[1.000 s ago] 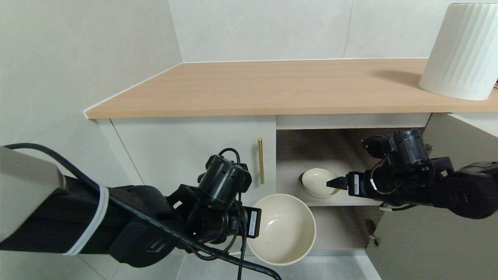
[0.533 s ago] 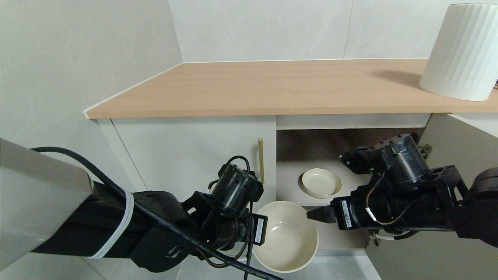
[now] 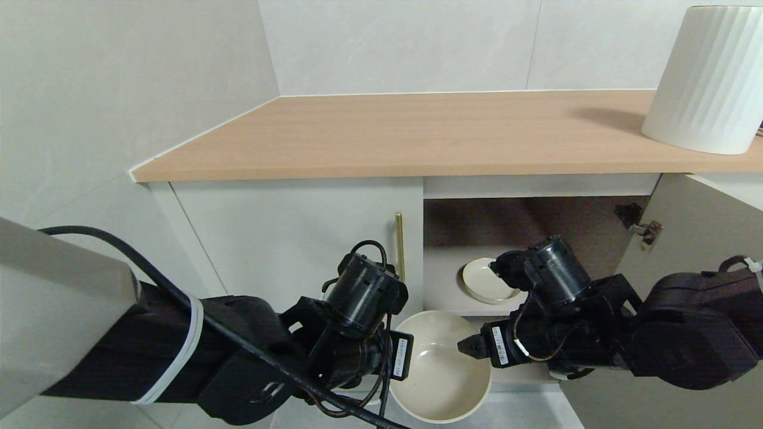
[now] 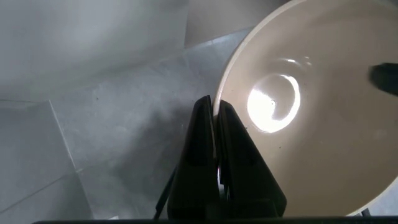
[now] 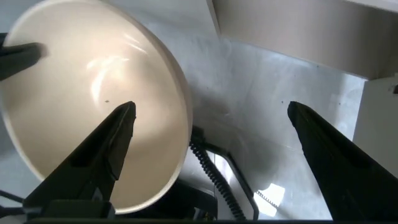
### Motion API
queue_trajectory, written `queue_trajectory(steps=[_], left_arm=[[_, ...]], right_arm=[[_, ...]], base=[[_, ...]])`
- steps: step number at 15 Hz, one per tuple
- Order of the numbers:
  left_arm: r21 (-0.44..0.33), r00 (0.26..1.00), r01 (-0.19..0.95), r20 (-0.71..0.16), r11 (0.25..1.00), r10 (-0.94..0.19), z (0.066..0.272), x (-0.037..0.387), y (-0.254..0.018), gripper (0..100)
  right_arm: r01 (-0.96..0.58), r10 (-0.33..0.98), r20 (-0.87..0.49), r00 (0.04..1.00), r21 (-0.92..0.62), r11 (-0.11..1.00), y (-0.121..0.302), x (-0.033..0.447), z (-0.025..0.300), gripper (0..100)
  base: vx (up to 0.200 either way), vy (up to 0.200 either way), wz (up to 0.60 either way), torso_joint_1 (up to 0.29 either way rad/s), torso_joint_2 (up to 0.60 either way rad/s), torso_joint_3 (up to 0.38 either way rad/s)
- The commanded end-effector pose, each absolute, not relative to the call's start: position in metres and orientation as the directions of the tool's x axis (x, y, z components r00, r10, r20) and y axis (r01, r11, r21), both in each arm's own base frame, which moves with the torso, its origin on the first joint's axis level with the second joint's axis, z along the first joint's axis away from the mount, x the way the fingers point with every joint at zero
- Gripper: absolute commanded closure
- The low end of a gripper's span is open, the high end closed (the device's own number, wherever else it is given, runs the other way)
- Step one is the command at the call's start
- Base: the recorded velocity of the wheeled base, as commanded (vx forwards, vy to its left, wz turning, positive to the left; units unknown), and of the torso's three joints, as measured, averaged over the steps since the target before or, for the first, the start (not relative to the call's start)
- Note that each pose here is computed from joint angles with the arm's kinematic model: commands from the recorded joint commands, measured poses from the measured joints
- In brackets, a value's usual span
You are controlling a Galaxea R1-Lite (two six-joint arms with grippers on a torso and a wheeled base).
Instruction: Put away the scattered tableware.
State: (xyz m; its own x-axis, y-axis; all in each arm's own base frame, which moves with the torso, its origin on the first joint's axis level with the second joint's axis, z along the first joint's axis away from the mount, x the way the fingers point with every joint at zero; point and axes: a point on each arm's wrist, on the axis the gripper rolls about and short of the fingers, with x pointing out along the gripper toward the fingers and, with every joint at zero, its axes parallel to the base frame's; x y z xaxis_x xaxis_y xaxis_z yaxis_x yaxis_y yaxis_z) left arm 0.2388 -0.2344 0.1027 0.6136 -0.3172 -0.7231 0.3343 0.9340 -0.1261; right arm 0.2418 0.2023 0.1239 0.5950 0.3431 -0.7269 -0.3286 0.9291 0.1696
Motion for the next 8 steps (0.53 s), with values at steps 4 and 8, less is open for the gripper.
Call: queue_trajectory(steps=[4, 8], left_arm=[[-0.128, 0.616, 0.334, -0.721, 0.934, -0.318, 0.1037, 0.2388, -0.2342, 100], [-0.128, 0.616, 0.334, -0.721, 0.934, -0.318, 0.1037, 0.2388, -0.2342, 100]], right_arm=[[-0.329, 0.347, -0.722, 0.599, 0.173, 0.928, 0.2069, 0.2464, 0.1168, 100], [-0.330, 0.349, -0.719, 0.602, 0.175, 0.928, 0.2068, 0.2463, 0.1172, 100]], base=[[0.000, 0.000, 0.00, 0.000, 0.00, 0.000], [0.000, 0.000, 0.00, 0.000, 0.00, 0.000]])
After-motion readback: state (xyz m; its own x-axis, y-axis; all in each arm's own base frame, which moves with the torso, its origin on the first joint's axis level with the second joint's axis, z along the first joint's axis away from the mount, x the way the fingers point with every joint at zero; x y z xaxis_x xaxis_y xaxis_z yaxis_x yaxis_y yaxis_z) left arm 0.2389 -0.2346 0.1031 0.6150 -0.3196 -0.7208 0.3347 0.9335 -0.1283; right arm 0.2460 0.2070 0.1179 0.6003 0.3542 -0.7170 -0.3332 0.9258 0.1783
